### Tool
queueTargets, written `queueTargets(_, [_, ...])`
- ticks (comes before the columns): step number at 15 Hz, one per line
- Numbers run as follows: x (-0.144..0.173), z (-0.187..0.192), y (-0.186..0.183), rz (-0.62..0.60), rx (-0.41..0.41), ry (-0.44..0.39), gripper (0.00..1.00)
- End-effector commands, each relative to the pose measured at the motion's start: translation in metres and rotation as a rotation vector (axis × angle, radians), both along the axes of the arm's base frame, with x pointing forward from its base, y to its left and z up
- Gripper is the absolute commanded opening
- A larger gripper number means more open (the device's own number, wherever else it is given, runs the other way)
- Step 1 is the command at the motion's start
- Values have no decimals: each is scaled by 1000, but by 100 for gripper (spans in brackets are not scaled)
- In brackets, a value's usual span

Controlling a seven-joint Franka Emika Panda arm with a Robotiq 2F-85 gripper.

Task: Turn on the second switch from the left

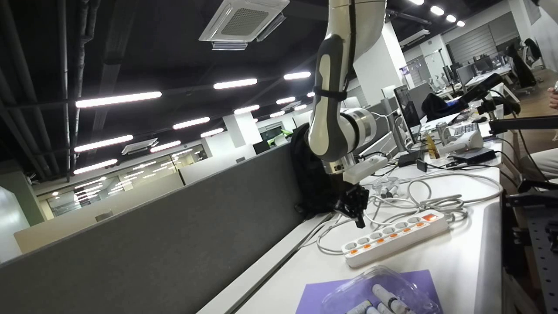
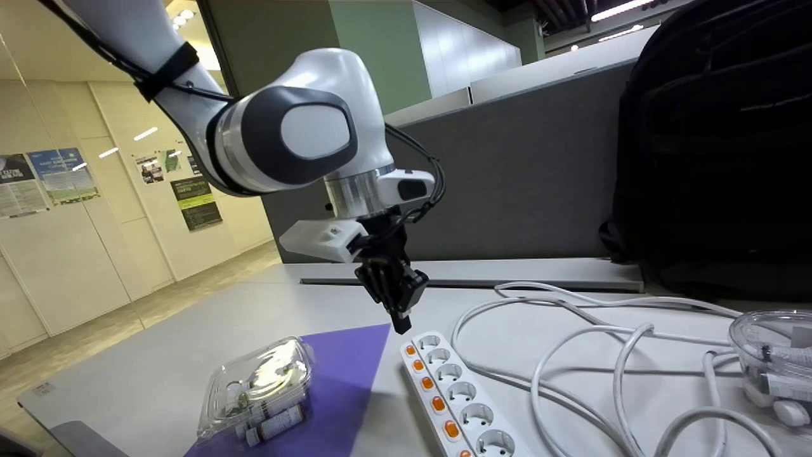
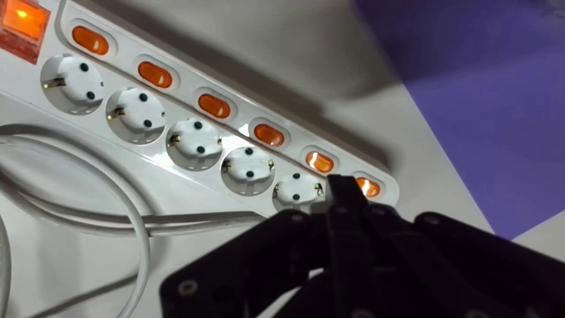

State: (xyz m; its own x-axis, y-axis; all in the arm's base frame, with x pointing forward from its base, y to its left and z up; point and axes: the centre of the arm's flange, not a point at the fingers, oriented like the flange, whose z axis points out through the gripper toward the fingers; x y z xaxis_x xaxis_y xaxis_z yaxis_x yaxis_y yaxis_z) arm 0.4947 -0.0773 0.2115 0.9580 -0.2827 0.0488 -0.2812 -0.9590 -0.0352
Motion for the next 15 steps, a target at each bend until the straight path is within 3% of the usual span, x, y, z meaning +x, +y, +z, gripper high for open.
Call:
queueTargets(1, [5,-18,4,-30,-8,-5,0])
queueTargets(10, [6,-47,-3,-81,21,16,0])
queueTargets(15, [11,-55,-2,-142,91,11,0])
